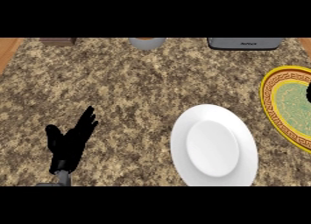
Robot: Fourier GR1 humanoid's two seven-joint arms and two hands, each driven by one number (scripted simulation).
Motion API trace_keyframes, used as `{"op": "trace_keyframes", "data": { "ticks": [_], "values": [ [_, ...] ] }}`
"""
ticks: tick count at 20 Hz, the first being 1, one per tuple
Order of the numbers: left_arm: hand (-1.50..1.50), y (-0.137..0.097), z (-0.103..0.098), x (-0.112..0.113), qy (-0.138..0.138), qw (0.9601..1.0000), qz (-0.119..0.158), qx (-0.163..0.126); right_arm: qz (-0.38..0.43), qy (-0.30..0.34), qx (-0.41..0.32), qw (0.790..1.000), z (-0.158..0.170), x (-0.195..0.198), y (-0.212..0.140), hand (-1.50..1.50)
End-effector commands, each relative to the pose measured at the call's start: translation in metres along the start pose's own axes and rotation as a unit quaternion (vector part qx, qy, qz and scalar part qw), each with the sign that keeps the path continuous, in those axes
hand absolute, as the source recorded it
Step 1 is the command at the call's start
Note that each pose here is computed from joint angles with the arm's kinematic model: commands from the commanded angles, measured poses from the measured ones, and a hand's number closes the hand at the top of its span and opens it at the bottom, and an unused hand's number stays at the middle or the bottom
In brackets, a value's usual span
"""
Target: Pick the squash from the plate and place it in the plate
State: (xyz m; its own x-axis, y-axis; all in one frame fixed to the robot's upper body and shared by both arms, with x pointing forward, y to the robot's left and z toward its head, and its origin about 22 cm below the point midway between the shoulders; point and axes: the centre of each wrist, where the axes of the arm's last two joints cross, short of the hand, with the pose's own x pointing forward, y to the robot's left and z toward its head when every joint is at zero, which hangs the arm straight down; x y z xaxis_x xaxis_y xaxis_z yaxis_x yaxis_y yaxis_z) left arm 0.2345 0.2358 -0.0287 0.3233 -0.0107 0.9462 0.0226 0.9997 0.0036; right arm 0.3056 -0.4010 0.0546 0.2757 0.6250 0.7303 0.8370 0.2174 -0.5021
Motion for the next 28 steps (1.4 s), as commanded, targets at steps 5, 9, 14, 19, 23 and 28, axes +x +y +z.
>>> {"op": "trace_keyframes", "data": {
  "ticks": [5,9,14,19,23,28],
  "values": [
    [0.0,0.003,0.001,-0.007,0.016,0.9998,-0.011,-0.004,0.12,0.107,0.121,0.98,-0.037,-0.059,-0.007,-1.5],
    [0.0,-0.011,-0.004,-0.001,0.016,0.9999,-0.001,-0.007,0.062,0.103,0.179,0.976,-0.045,-0.067,-0.004,-1.5],
    [0.0,-0.003,-0.009,0.004,0.009,1.0,-0.002,-0.002,-0.034,0.065,0.172,0.982,-0.039,-0.068,0.01,-1.5],
    [0.0,0.004,0.001,-0.006,0.027,0.9996,0.005,0.0,-0.141,0.053,0.089,0.985,-0.031,-0.064,0.018,-1.5],
    [0.0,-0.003,0.005,-0.008,0.023,0.9997,0.001,-0.001,-0.176,0.088,0.079,0.977,-0.061,-0.09,-0.021,-1.5],
    [0.0,0.003,-0.013,-0.01,0.026,0.9995,0.008,0.013,-0.223,0.098,0.12,0.962,-0.051,-0.13,-0.053,-1.5]
  ]
}}
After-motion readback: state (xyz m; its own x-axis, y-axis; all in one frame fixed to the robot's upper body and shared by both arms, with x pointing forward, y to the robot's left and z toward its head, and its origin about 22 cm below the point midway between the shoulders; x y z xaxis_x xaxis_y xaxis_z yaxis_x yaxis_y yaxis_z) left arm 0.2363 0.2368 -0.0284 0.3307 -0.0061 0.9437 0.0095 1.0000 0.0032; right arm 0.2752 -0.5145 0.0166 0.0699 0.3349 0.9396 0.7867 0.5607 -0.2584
